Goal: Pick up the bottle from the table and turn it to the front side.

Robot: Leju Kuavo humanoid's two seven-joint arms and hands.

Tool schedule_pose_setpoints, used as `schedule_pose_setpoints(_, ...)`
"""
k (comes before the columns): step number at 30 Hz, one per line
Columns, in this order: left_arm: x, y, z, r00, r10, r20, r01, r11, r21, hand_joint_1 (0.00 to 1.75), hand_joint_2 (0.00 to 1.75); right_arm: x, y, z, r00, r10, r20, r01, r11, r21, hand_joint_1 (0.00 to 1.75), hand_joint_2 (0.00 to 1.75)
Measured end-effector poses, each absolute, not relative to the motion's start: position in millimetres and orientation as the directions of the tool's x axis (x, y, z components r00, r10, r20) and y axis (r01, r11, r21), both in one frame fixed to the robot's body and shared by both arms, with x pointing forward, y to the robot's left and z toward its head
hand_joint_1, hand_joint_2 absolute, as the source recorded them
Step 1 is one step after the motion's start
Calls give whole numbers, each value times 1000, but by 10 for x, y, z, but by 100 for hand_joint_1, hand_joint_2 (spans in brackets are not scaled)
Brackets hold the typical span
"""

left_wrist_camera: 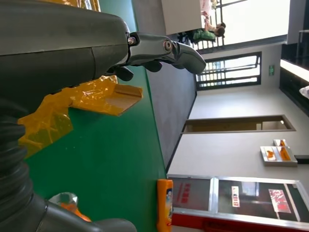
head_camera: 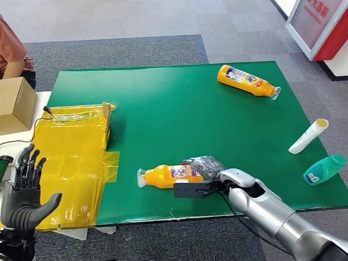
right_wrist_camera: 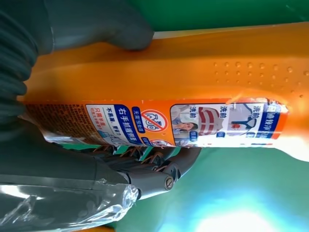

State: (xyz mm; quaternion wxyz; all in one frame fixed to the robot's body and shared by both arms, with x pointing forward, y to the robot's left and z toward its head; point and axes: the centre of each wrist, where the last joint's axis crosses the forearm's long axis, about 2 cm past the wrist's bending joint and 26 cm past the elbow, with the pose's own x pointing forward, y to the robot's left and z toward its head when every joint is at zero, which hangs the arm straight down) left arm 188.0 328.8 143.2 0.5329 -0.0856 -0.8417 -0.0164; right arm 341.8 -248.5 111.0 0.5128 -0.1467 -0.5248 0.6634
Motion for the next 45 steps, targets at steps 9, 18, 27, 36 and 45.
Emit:
schedule_pose_setpoints(9,1936,3308,1449,-439,153,886,167,982,-87,0,175,3372,-2810,1273,-322,523,789,-566,562,-604,175,175)
schedule_pose_setpoints(18,2159,3308,1596,-492,227,840,206,968,-141,0,175,3399,-2958,1574,-329,40,943,-532,818,-220,175,175)
schedule_pose_setpoints(27,2553,3128,1712,-433,431,791,357,888,-288,0,175,3451,-2713,1739,-368,-225,902,-526,851,-2,175,175)
schedule_pose_setpoints(36,2976,2737,1826,-299,568,767,473,786,-398,0,175,3479,-2310,1831,-444,-248,861,-496,868,-6,175,175)
schedule_pose_setpoints(45,3186,2388,1955,-221,572,790,536,748,-391,0,175,3437,-2038,1802,-508,-133,851,-446,886,-128,175,175)
